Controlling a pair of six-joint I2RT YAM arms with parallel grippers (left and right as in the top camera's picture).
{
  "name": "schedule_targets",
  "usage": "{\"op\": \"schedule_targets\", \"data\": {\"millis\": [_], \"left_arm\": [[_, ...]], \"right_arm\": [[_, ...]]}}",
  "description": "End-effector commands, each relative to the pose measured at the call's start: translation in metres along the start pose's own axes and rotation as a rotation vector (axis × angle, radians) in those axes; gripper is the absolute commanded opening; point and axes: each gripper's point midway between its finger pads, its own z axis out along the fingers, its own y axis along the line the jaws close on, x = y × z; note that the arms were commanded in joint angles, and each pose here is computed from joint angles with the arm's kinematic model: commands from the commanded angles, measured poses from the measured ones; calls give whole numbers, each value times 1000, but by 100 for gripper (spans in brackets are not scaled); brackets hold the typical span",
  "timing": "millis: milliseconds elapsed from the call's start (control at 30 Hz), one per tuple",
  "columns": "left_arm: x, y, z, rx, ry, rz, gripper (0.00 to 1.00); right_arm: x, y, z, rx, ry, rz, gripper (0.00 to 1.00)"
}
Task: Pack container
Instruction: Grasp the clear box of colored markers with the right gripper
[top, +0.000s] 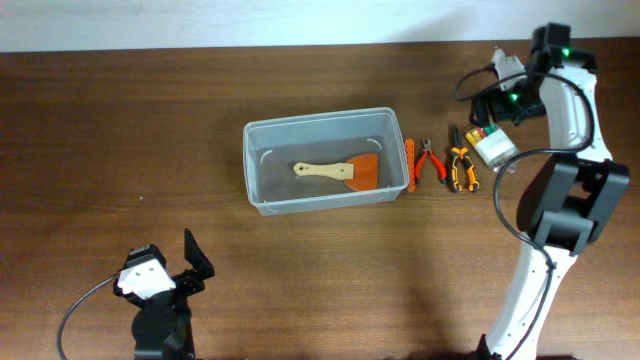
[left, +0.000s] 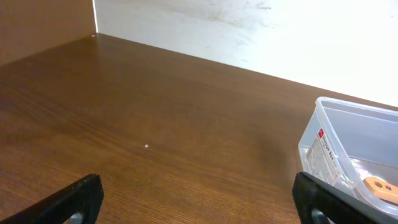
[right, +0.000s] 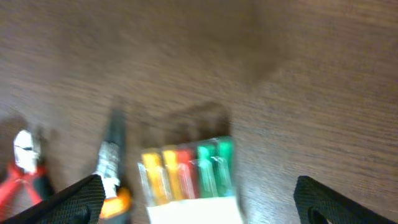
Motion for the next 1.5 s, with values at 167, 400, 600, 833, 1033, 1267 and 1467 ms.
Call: {"op": "schedule_targets", "data": {"millis": [167, 400, 600, 833, 1033, 1267, 1467], "left_arm": [[1, 0, 0, 0, 0, 10, 99], [1, 0, 0, 0, 0, 10, 99], [1, 0, 0, 0, 0, 10, 99], [1, 0, 0, 0, 0, 10, 99], [1, 0, 0, 0, 0, 10, 99], [1, 0, 0, 0, 0, 10, 99], [1, 0, 0, 0, 0, 10, 99]], "right_arm": [[30, -31, 0, 8, 31, 22, 94], [52, -4, 15, -127, 78, -45, 95], [70, 3, 29, -159, 117, -103, 89], [73, -3, 37, -128, 127, -103, 87], [73, -2, 37, -130, 128, -77, 58], [74, -2, 37, -129, 136, -6, 41], [75, -2, 37, -125, 141, 50, 42]]}}
